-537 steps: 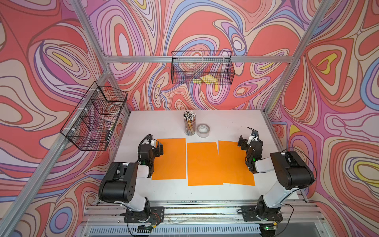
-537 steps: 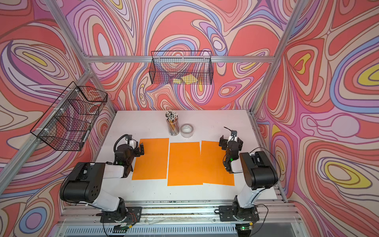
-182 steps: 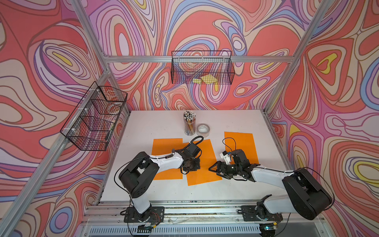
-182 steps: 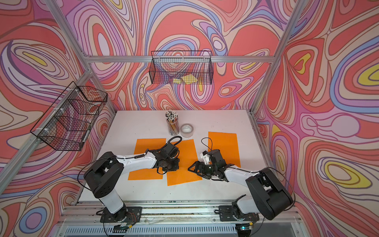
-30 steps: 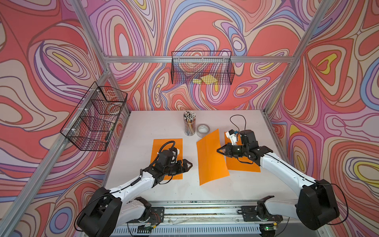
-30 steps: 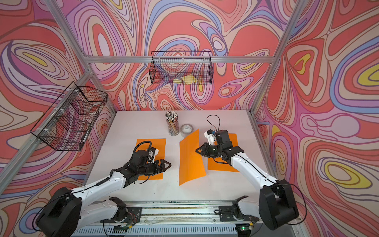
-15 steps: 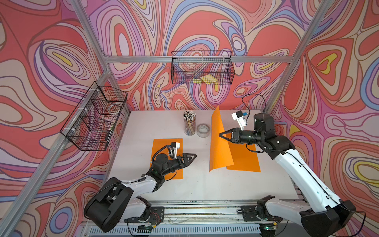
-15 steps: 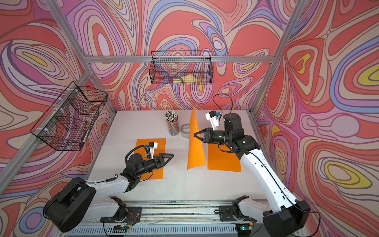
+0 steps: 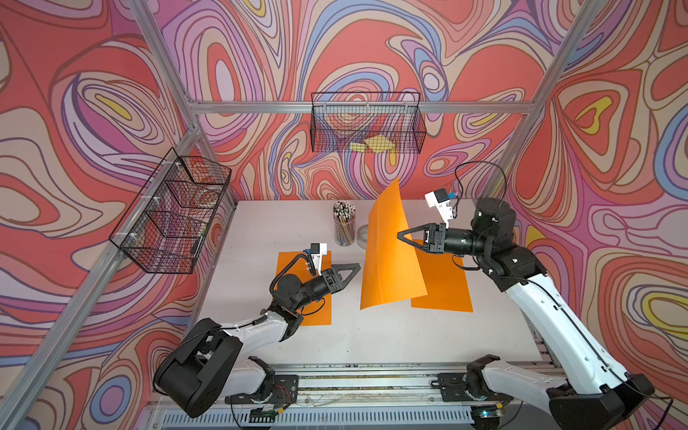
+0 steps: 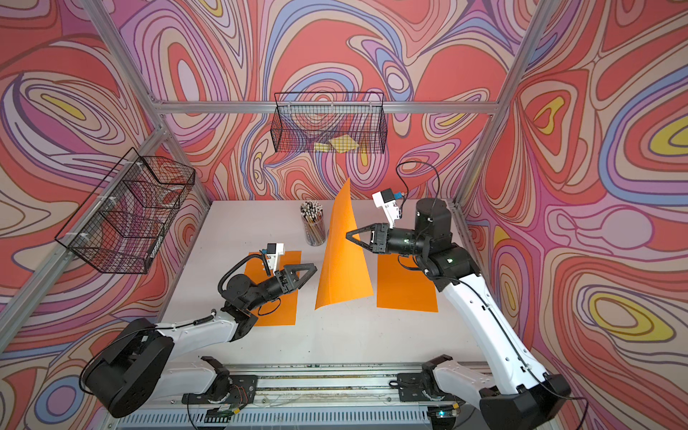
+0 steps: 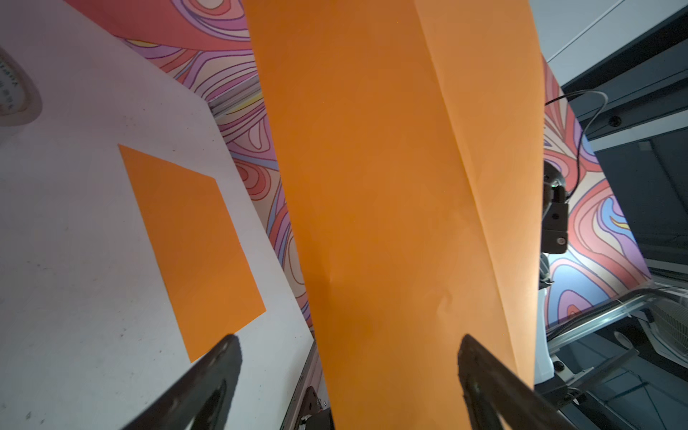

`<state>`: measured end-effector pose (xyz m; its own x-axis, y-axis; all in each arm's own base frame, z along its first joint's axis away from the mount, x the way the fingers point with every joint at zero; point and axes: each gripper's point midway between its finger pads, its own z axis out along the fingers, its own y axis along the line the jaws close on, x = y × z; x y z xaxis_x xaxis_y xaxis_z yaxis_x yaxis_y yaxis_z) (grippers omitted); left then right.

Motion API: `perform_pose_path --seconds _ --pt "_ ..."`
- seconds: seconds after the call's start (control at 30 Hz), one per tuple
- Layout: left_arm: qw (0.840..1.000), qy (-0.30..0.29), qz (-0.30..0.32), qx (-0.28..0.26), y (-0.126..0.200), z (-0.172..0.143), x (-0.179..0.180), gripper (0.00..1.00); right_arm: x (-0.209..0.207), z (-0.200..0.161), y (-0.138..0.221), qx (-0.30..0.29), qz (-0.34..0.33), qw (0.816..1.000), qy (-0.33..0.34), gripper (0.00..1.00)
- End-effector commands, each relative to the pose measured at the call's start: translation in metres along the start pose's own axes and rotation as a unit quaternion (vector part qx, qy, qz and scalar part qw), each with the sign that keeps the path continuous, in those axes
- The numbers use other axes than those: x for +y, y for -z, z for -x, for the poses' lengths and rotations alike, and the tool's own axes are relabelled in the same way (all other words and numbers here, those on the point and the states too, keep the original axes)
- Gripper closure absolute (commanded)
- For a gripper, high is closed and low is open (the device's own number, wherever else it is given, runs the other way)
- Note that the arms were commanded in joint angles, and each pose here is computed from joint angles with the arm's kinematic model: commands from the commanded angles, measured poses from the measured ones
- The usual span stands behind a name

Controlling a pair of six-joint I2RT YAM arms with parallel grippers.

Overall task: Fold the rectangular paper in half along the long edge
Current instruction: Pick up the paper from the center of the board.

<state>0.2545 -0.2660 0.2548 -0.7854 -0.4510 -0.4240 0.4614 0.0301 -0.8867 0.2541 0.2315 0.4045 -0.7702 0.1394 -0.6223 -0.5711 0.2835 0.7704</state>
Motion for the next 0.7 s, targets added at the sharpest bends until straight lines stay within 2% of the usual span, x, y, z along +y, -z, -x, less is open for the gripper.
perform_pose_path --seconds 0.0,0.37,0.67 --pt "0.999 -0.002 -0.048 -0.006 -0.003 0.008 -0.028 0.09 0.035 0.011 0.008 -0.015 0.045 0.998 0.033 1.00" --pt "0.997 0.040 -0.057 0.015 -0.019 0.010 -0.031 0.10 0.054 0.015 0.013 -0.024 0.077 0.996 0.039 1.00" --pt "0.994 0.022 -0.104 0.013 -0.018 0.018 -0.073 0.12 0.038 -0.003 0.014 -0.005 0.044 0.999 0.029 1.00"
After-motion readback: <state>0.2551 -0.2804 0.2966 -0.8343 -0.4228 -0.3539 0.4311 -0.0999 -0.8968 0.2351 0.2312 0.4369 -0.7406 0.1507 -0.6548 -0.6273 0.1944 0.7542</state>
